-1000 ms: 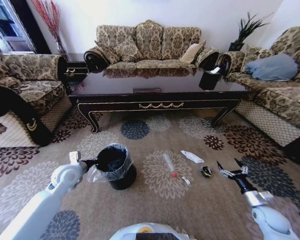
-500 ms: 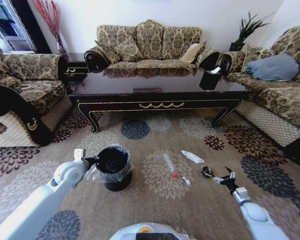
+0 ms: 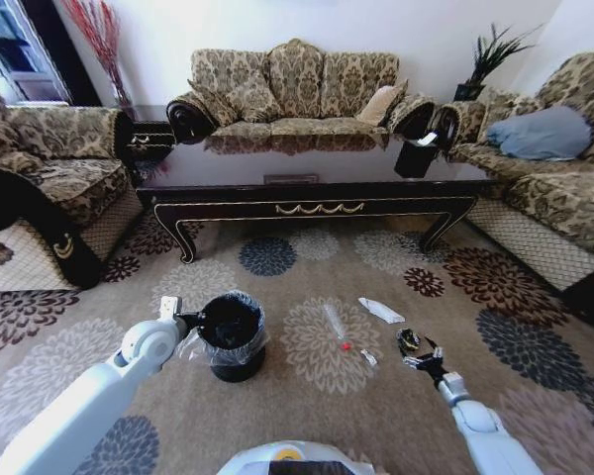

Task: Move to the front of the table and pick up the trash from the floor, then place it into the trash bin.

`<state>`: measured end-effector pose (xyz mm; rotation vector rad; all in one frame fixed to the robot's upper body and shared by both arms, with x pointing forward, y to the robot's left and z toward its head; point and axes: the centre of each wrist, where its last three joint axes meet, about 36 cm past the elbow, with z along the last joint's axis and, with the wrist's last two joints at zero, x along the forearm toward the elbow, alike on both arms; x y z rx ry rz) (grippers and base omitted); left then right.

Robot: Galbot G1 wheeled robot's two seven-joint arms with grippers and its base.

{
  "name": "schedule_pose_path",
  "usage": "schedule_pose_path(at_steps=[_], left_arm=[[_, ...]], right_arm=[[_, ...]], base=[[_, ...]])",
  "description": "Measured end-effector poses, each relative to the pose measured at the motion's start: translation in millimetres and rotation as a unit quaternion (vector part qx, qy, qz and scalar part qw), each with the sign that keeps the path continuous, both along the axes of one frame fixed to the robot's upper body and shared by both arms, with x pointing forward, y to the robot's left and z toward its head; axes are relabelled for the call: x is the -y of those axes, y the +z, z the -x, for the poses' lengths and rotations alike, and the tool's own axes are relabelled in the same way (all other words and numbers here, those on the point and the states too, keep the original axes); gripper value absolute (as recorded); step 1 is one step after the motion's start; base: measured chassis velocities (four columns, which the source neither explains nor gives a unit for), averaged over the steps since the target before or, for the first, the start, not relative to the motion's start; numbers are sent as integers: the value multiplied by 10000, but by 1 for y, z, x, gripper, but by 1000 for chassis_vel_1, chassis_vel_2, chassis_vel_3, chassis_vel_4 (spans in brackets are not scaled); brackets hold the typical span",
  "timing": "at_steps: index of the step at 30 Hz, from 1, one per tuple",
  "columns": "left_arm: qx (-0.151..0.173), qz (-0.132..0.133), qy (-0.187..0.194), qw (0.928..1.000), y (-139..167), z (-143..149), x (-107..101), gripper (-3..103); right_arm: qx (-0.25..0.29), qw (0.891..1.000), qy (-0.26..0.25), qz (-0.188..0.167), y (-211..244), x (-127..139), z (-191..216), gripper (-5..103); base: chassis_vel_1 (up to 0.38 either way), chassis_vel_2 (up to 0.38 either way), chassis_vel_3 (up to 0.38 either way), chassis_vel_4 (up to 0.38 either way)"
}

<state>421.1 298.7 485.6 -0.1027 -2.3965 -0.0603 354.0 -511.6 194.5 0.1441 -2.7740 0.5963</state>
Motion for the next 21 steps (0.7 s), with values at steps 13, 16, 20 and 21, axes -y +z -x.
schedule_pose_path(at_steps=[13,16,20,21], left_arm=[[-5,77,87,9999,7,-8,-4,4],[-8,117,157,9998,8,-9,-7,4],[-16,125,174,9998,8,-9,-8,4],[-16,125,174,9998,8,-9,-8,4]], right_arm=[[-246,9995,-172,-35,-20,5,-18,100],[-388,9990,-230,10,-25,8,-16,97],[-424,9987,-271,57,-31,7,-17,87],[-424,9987,-271,57,-31,7,-17,87]], base=[[0,0,0,0],[0,0,0,0],[0,0,0,0],[0,0,0,0]])
